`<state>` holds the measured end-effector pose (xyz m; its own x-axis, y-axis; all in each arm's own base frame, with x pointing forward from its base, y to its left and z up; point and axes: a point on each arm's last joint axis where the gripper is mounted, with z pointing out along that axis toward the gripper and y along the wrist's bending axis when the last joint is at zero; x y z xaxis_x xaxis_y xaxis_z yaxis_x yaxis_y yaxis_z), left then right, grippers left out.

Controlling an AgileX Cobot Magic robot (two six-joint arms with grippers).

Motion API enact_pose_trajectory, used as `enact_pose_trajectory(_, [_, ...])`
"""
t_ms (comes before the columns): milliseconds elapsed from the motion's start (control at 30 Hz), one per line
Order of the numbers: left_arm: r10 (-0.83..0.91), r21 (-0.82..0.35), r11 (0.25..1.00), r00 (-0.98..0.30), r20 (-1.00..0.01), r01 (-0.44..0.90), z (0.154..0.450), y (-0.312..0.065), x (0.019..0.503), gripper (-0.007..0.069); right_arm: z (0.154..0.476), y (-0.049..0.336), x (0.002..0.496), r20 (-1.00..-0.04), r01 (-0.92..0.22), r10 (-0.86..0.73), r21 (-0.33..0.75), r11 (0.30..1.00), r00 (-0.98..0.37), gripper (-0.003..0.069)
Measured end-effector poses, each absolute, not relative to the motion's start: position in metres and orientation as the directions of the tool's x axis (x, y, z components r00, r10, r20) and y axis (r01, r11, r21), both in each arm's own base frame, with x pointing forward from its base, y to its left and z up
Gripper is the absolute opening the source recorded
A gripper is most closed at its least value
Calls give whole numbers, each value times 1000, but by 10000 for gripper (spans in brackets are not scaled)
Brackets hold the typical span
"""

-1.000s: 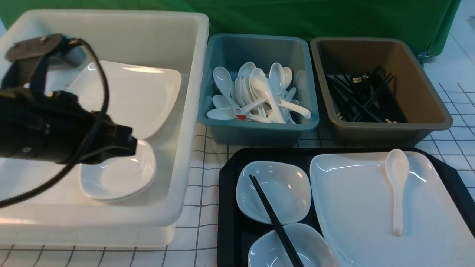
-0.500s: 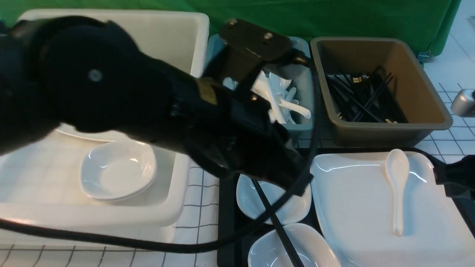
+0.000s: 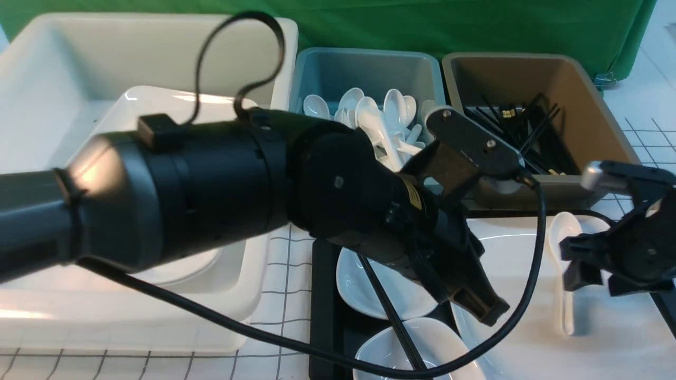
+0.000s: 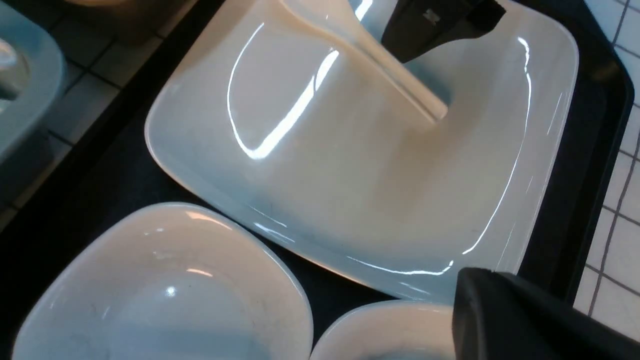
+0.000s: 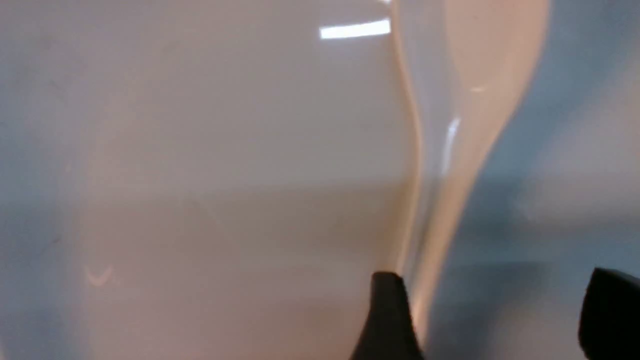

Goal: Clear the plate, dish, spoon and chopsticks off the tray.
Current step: Use the right arm to grab a soup spoon from the plate, then use the right arm to put the soup spoon into the small storage box in the middle

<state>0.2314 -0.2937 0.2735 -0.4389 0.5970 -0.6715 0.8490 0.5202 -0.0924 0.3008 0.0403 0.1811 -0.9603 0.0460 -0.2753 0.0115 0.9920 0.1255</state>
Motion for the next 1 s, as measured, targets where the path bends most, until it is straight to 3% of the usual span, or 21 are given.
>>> enact_pose_trajectory(200, [617,-95,513,-444,-650,853,270,-294,231,-4,163,56,309,-269,-35,-2,119,992,-963,516])
enact_pose_trajectory(300, [635,-99,507,-448,-630,857,269,-292,229,-3,161,57,313,-269,-40,-7,115,993,-963,473])
enact_pose_trajectory(367, [642,-101,504,-450,-621,858,268,-292,228,-3,161,57,313,-269,-44,-12,113,993,-963,363])
enact_pose_trajectory(467, [647,-101,502,-450,-615,859,267,-292,228,-3,161,57,311,-252,-57,-28,109,992,-967,115])
enact_pose_trajectory(500, [648,-99,502,-450,-615,859,267,-292,228,-3,162,57,310,-245,-63,-35,110,992,-969,78])
enact_pose_trajectory(700, [655,-49,516,-431,-621,855,277,-285,228,-3,191,56,286,-174,-84,-60,128,988,-983,65])
enact_pose_trajectory(900, [618,40,580,-407,-672,814,305,-268,226,-3,242,63,259,-261,-170,-118,183,968,-958,65])
enact_pose_trajectory(1000, [525,41,660,-421,-739,750,328,-251,232,-3,273,77,253,-358,-259,-156,259,931,-920,65])
